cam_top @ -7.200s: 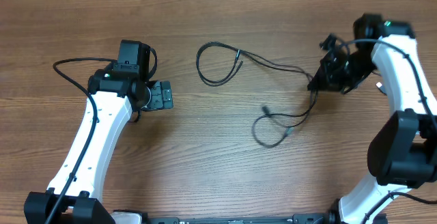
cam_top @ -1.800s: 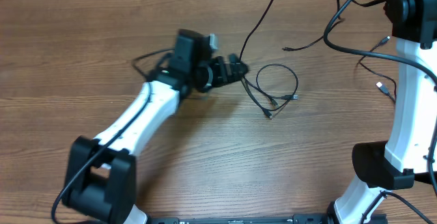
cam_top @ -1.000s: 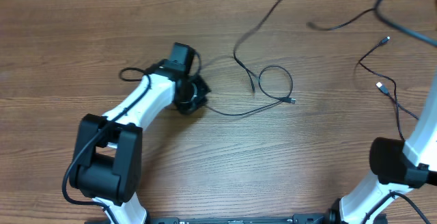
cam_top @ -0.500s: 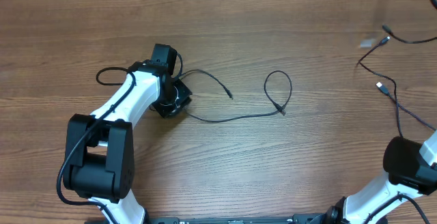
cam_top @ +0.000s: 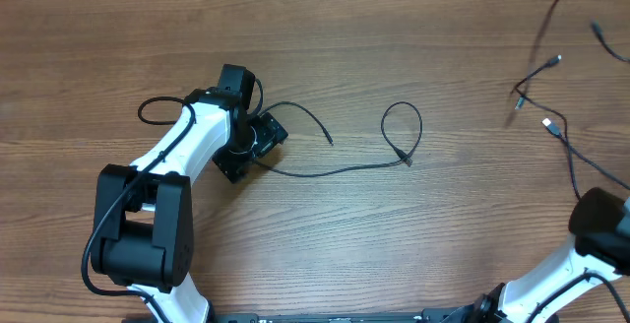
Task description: Untangle cables
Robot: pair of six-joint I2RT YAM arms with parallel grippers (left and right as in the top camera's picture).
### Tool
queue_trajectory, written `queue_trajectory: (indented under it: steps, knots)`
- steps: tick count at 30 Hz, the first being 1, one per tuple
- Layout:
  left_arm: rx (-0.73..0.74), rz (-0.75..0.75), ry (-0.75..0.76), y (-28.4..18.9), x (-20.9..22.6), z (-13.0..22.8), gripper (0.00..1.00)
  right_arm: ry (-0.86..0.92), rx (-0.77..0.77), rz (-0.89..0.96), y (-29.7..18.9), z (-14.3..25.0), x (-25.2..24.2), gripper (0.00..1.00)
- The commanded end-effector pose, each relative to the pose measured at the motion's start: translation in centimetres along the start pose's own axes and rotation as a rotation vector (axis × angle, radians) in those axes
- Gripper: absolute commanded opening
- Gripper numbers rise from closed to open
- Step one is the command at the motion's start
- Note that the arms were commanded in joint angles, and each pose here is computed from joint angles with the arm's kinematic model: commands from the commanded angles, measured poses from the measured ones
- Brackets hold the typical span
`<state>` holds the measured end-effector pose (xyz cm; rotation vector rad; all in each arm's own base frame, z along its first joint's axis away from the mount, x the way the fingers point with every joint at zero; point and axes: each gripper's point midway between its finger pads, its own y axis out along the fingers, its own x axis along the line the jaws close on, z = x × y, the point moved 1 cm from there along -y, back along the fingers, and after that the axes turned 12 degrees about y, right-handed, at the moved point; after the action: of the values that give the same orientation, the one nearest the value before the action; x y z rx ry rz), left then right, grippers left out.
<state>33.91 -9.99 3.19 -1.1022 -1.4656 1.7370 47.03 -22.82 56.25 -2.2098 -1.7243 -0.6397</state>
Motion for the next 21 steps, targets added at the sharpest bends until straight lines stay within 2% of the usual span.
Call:
queue_trajectory:
  steps: [1, 6, 12, 16, 21]
  knots:
    - [-0.001, -0.017, 0.018, 0.1, 0.3, -0.2, 1.00, 0.003, -0.026, 0.062, 1.0, -0.5, -3.5, 0.04]
    - [-0.001, -0.017, 0.018, 0.1, 0.3, -0.2, 0.99, 0.000, -0.064, 0.100, 2.2, -1.1, -7.3, 0.04]
    - [-0.002, -0.016, 0.018, 0.1, 0.3, -0.2, 1.00, -0.004, -0.075, 0.105, 3.0, -0.9, -8.4, 0.04]
    - [-0.002, -0.016, 0.018, 0.1, 0.3, -0.2, 0.99, 0.016, -0.021, 0.138, 4.1, 1.2, -10.2, 0.04]
    - [-0.002, -0.016, 0.018, 0.1, 0.3, -0.2, 1.00, 0.076, 0.133, 0.234, 6.7, 7.5, -15.3, 0.04]
